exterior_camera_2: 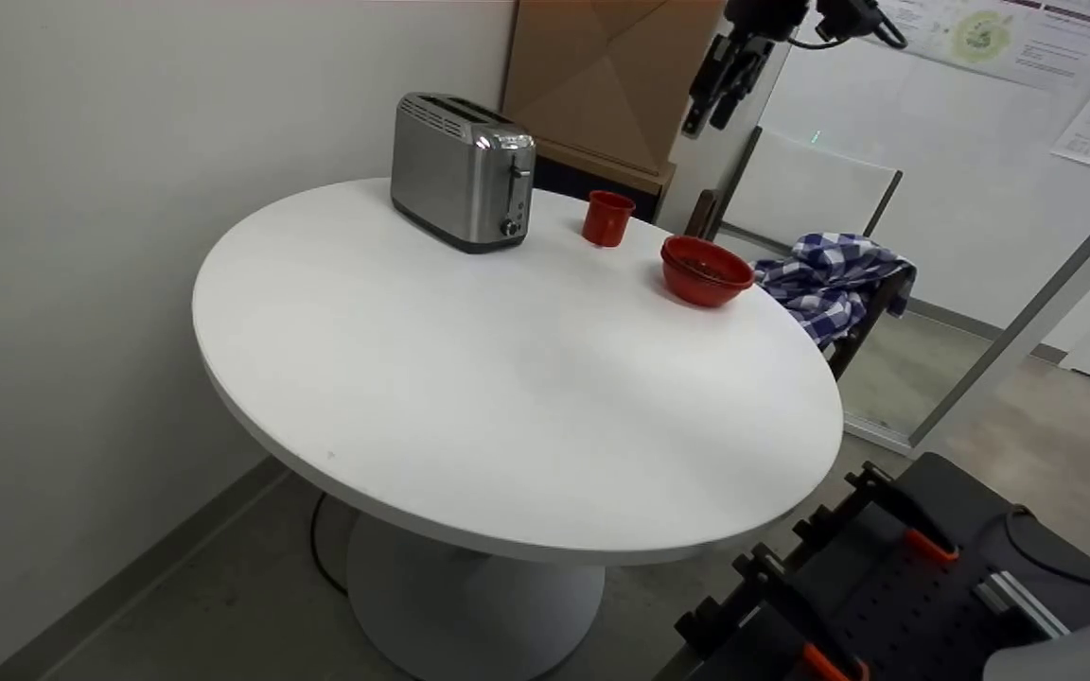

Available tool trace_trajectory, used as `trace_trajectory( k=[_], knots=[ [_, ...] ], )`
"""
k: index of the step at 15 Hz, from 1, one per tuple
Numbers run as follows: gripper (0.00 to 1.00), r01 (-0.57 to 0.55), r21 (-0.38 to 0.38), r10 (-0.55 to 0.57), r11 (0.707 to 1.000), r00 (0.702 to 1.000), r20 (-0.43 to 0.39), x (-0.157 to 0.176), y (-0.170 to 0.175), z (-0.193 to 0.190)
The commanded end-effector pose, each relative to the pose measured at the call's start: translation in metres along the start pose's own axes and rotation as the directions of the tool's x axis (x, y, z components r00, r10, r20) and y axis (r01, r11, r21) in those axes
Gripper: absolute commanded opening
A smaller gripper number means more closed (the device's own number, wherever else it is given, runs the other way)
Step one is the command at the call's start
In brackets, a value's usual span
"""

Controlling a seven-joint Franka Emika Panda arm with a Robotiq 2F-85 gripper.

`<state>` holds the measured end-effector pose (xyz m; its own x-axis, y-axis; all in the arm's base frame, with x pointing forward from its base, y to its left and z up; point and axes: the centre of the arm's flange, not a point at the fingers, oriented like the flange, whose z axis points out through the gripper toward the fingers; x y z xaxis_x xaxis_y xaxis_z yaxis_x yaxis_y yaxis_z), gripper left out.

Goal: Push the lever on the toaster downwards.

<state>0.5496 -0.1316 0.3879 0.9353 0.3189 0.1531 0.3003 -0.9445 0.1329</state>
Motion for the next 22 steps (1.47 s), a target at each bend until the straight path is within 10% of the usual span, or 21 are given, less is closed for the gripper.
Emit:
trace_trajectory(
  k=[1,2,12,22],
  knots=[
    [0.9,0.017,-0.005,-0.017,1.0,1.0,-0.014,0.052,0.006,0.005],
    [0.71,0.024,-0.009,-0.024,1.0,1.0,-0.019,0.062,0.005,0.008],
    [0.01,-0.103,-0.026,0.101,0.994,0.993,-0.063,0.128,-0.003,0.06],
    [0.0,-0.201,-0.023,0.195,0.979,0.969,-0.153,0.171,-0.008,0.112]
  ],
)
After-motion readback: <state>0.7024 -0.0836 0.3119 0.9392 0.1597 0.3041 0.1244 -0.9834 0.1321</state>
